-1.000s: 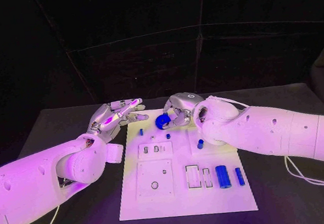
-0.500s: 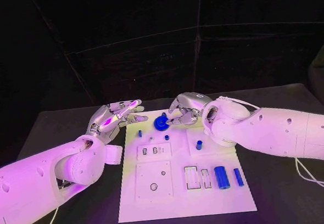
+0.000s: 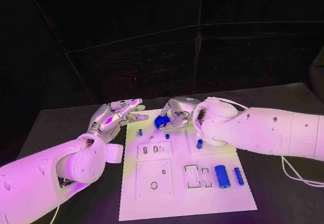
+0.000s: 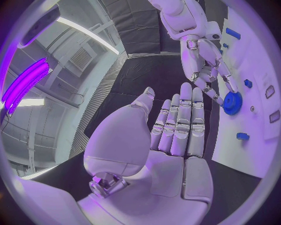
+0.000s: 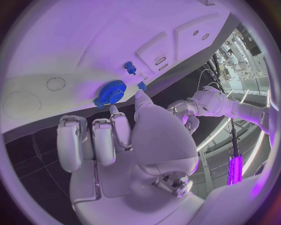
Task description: Assemble the parts on the task board
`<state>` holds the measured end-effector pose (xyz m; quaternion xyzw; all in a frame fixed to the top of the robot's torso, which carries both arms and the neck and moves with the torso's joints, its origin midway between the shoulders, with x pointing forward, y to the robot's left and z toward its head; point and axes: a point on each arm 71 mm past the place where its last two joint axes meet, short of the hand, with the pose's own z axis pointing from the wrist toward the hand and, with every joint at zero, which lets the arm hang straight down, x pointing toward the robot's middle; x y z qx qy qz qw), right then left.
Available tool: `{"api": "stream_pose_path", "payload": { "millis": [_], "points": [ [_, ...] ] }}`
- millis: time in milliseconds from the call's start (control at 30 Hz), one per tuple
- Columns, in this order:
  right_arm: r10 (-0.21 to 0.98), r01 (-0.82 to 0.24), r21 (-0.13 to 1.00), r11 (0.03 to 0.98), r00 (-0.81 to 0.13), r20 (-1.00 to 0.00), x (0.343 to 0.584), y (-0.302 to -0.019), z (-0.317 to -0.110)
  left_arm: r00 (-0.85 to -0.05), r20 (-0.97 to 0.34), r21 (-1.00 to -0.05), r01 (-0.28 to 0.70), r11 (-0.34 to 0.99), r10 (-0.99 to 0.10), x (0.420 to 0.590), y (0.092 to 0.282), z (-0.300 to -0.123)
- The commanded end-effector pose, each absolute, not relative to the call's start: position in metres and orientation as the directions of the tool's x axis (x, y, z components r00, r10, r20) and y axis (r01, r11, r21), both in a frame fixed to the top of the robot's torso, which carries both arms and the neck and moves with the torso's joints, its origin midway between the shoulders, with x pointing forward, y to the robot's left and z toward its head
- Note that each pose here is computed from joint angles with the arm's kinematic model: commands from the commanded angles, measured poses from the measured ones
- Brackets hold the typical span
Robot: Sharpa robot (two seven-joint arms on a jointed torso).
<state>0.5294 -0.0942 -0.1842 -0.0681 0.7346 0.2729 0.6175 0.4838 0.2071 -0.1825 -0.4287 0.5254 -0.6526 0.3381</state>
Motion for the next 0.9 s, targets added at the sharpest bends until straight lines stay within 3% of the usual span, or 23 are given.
{"api": "stream_pose_path", "payload": {
  "millis": [33,900],
  "points": [
    [0.196,-0.422,0.304,0.854,-0.279,-0.94,0.532,-0.092,-0.189,-0.416,0.211,-0.974,-0.008,-0.228,-0.884,0.484,0.205,-0.181],
    [0.225,-0.398,0.298,0.868,-0.219,-0.949,0.534,-0.101,-0.185,-0.414,0.21,-0.974,-0.009,-0.227,-0.886,0.484,0.207,-0.181]
  ]
}}
